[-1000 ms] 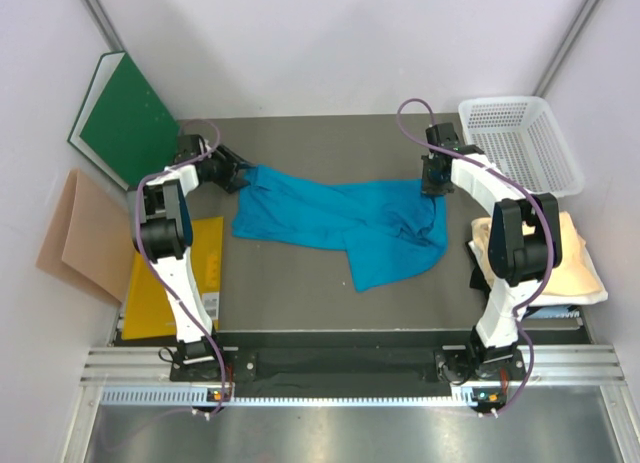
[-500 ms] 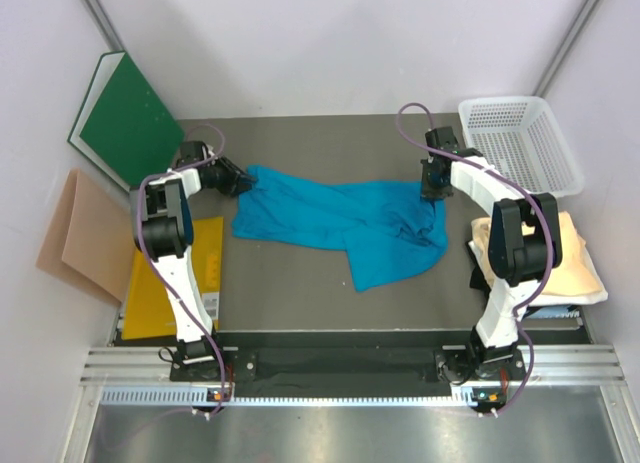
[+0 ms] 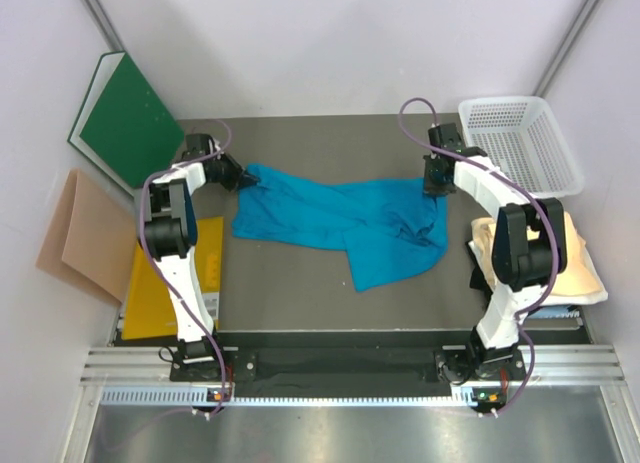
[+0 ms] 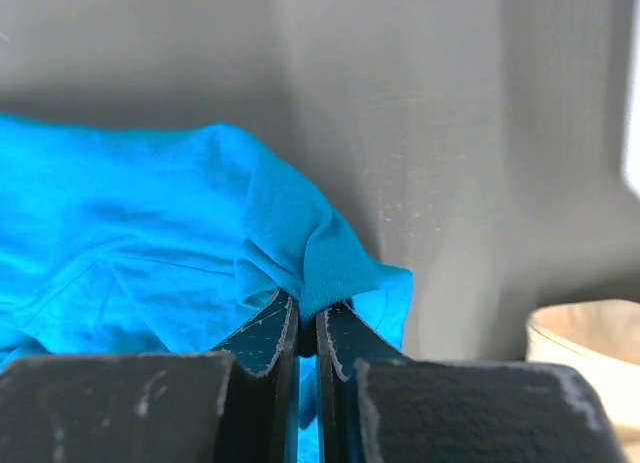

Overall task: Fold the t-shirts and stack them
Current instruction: Flatten out the tshirt

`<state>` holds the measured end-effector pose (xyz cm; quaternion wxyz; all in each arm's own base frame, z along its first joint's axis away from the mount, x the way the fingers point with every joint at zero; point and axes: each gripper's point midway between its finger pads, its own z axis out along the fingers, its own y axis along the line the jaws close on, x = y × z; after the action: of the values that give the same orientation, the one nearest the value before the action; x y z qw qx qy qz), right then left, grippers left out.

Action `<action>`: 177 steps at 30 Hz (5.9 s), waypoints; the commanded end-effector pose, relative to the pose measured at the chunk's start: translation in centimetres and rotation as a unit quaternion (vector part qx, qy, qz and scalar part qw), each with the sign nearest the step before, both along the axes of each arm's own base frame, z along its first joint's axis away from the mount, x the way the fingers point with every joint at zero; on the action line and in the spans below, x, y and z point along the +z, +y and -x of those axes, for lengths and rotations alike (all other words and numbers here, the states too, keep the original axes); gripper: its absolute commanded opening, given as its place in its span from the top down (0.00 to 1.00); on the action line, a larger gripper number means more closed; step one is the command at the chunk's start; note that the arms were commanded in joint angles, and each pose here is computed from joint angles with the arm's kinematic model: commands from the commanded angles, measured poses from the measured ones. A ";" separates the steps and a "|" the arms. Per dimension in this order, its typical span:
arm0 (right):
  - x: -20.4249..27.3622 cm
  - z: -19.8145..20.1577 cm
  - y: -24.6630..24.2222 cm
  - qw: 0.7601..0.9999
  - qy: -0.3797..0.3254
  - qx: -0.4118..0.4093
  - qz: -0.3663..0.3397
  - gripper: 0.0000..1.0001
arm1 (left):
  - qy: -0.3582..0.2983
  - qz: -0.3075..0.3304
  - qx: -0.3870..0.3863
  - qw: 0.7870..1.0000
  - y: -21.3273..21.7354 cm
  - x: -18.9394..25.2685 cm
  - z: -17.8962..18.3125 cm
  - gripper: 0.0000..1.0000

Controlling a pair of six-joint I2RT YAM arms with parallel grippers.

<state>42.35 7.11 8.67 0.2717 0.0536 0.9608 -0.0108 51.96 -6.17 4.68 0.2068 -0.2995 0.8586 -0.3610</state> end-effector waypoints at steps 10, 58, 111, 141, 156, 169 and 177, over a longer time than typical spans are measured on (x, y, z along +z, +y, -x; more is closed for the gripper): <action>7.0 -5.0 -2.4 0.992 -0.125 -0.009 0.001 0.65 | -0.103 -0.048 0.008 0.993 4.1 11.3 -2.3 1.00; -3.1 9.1 5.9 0.977 0.077 0.023 -0.199 0.72 | -0.054 -0.044 -0.015 0.997 3.2 6.1 0.5 1.00; 29.0 2.4 3.1 0.922 -0.369 0.042 -0.111 1.00 | -0.282 -0.154 0.047 0.946 5.5 29.0 1.1 1.00; 53.8 21.5 -5.4 0.736 -0.675 0.011 -0.053 1.00 | -0.543 -0.292 0.160 0.771 6.3 54.8 22.5 1.00; 24.3 -10.3 2.8 0.914 -0.392 0.098 -0.043 1.00 | -0.261 -0.245 0.022 0.934 7.2 25.4 -1.9 1.00; 14.7 -24.2 3.1 0.943 -0.329 0.045 -0.032 1.00 | -0.169 -0.238 0.033 0.956 7.7 13.6 -11.5 1.00; 17.2 -23.8 3.9 0.932 -0.357 0.041 -0.054 1.00 | -0.189 -0.256 0.055 0.946 8.9 15.7 -11.1 1.00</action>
<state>66.08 11.16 17.65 0.5238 0.0092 0.8502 0.0524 62.95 1.15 14.23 0.3895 -0.2088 0.8790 -0.1790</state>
